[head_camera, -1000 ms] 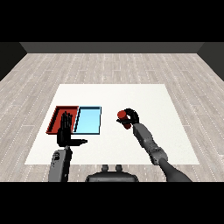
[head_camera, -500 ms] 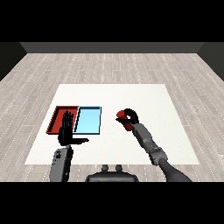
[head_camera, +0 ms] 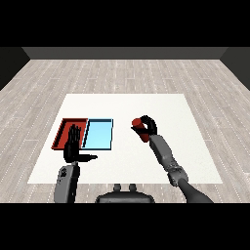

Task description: Pick the red can and put it in the red box

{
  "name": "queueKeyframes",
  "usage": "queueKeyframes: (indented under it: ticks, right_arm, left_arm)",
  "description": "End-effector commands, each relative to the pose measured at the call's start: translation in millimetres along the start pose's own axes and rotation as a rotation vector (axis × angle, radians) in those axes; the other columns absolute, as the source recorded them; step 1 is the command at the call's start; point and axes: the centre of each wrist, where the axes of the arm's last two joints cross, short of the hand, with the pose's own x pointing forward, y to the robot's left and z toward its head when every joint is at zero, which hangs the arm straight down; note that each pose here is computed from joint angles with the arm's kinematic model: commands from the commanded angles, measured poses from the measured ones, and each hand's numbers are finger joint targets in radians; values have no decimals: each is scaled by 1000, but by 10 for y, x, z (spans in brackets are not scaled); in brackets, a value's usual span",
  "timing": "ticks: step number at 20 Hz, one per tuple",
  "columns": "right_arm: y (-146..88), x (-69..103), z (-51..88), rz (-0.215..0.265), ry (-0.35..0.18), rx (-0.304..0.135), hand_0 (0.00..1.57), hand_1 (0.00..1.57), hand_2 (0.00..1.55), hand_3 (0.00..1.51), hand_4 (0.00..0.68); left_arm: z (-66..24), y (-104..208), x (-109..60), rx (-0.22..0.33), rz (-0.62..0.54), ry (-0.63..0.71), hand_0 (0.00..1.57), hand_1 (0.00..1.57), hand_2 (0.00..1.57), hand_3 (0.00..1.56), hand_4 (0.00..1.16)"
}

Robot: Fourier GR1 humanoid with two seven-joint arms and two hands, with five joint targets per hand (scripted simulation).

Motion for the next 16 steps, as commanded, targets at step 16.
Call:
queueKeyframes:
  ticks: [16]
  right_arm:
    - [246,976,496,-75,-318,4,1449,1449,1407,1384,636]
  left_arm:
    - [-207,-712,274,-159,7,68,0,0,0,0,0]
